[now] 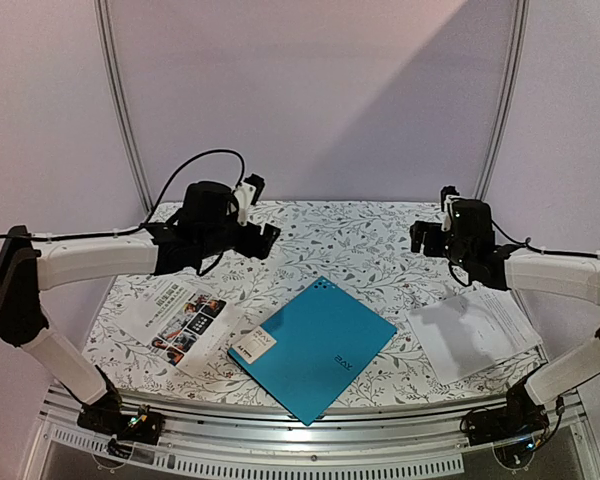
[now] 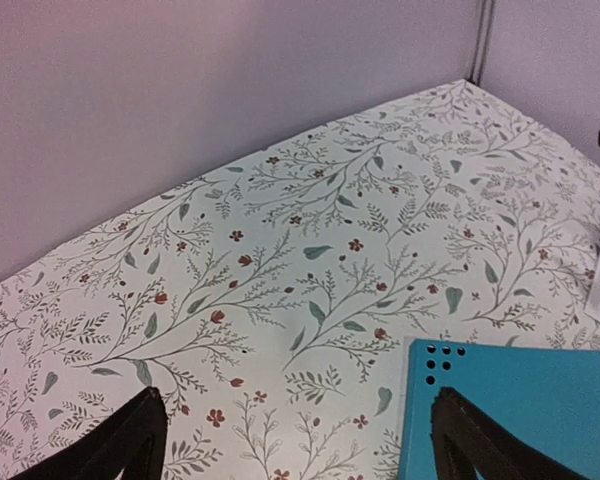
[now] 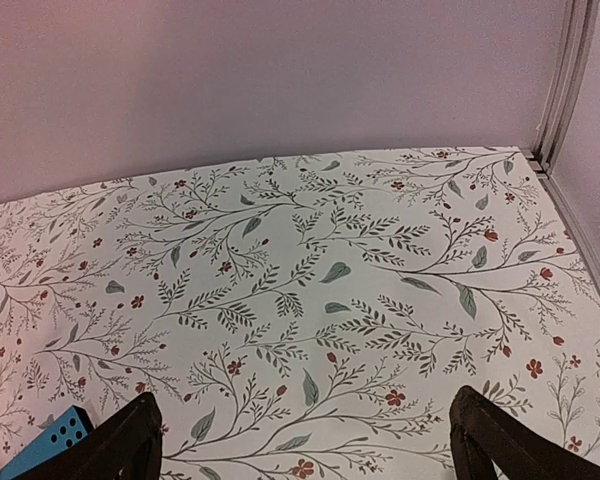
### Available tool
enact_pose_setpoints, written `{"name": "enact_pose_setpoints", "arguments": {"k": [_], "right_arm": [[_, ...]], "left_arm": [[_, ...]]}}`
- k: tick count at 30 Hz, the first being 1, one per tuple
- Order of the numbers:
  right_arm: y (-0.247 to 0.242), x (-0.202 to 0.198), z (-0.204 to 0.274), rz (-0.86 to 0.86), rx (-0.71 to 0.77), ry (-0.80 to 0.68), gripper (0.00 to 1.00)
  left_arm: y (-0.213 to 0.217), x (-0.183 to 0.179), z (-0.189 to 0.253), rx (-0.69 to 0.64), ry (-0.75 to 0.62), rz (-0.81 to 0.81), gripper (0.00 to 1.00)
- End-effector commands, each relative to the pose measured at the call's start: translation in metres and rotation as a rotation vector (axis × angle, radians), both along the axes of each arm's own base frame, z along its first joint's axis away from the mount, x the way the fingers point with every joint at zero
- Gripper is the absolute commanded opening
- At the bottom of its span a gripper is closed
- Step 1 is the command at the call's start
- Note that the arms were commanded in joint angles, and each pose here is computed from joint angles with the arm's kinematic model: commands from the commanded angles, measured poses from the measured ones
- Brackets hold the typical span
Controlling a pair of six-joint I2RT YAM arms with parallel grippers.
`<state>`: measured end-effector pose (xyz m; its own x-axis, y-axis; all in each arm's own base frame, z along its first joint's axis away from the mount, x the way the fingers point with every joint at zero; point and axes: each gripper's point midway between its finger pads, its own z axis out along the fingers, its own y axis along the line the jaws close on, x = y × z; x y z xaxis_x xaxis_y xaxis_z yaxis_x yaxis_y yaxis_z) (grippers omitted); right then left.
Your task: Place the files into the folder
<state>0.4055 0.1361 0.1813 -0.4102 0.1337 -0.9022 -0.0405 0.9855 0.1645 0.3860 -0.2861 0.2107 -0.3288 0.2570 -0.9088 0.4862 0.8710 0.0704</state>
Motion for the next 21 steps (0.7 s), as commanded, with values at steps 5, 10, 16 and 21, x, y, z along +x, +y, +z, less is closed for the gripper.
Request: {"name": "enact_pose_setpoints", "arguments": {"k": [5, 10, 16, 21], "right_arm": [[0.026, -0.036, -0.025, 0.244, 0.008, 0.077, 0.99], [0.05, -0.057, -0.052, 0.369, 0.12, 0.188, 0.99], [0.055, -0.071, -0.067, 0.402, 0.116, 0.234, 0.99], [0.061, -0.08, -0.065, 0.44, 0.127, 0.234, 0.98]], "left_arm": [[-0.045, -0.07, -0.033, 0.108, 0.154, -0.205, 0.88], [-0.014, -0.094, -0.063, 0.101, 0.307, -0.114, 0.89], [0.013, -0.134, -0.084, -0.005, 0.455, -0.072, 0.89], [0.032, -0.166, -0.093, -0.052, 0.521, -0.095, 0.88]]}}
